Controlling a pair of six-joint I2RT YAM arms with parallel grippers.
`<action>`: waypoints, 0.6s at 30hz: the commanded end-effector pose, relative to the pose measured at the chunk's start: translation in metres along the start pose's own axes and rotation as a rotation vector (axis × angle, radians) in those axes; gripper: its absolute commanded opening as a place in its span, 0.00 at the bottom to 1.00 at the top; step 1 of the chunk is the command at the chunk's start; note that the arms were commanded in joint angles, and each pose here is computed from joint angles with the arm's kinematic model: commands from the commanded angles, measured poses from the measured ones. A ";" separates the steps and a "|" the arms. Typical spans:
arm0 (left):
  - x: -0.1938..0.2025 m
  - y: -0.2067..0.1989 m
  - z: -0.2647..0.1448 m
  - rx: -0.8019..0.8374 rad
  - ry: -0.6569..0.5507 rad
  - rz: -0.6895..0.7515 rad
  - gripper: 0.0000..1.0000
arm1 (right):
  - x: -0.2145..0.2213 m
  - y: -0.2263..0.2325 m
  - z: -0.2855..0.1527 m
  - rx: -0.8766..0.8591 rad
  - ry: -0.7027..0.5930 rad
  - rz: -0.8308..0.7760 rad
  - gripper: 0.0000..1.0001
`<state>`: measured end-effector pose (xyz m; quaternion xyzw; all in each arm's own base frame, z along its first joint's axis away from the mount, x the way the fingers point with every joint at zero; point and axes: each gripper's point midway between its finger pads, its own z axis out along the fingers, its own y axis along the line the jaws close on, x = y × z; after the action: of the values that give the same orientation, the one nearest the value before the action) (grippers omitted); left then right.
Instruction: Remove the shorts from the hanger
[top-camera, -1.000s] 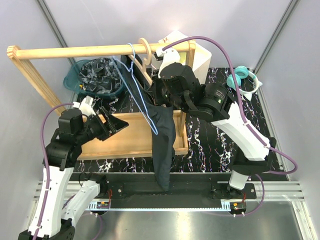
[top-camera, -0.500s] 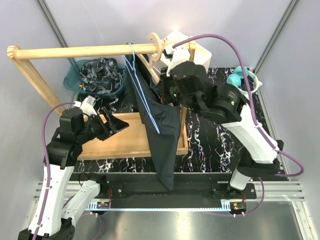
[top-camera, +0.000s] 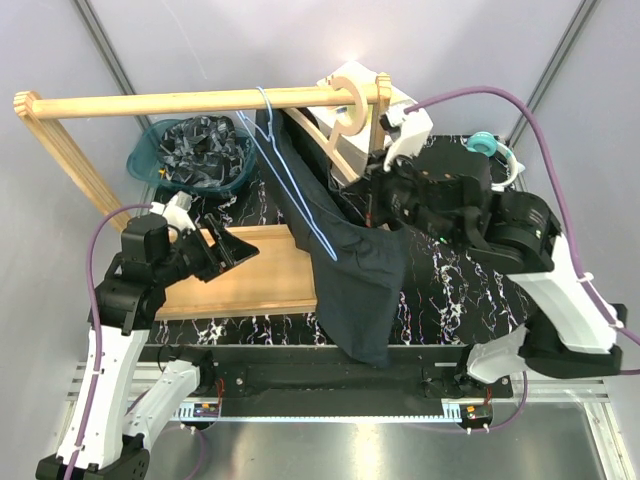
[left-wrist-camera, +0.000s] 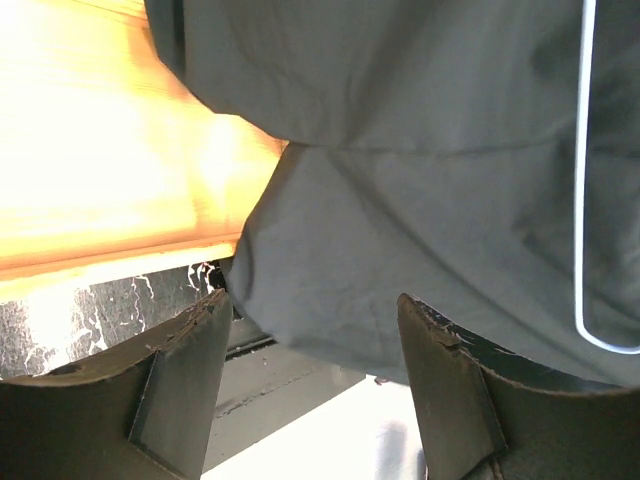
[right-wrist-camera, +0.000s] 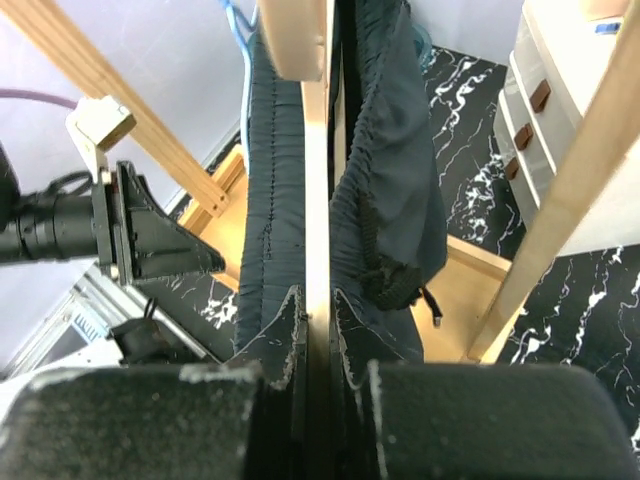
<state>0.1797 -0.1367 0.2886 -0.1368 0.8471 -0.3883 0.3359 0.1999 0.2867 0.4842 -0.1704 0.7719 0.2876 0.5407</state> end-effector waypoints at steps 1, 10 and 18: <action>0.000 -0.010 -0.006 0.044 -0.006 0.028 0.70 | -0.023 -0.001 -0.030 -0.079 -0.126 0.026 0.00; 0.002 -0.002 0.004 0.021 0.025 0.012 0.71 | 0.049 -0.025 -0.036 -0.054 -0.010 0.054 0.00; -0.003 -0.004 0.022 0.059 0.035 -0.022 0.71 | 0.129 -0.031 -0.004 -0.024 0.133 0.131 0.00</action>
<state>0.1861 -0.1396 0.2755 -0.1439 0.8560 -0.3857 0.3126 0.1665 0.2420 0.3571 -0.1811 0.8252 0.2604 0.4675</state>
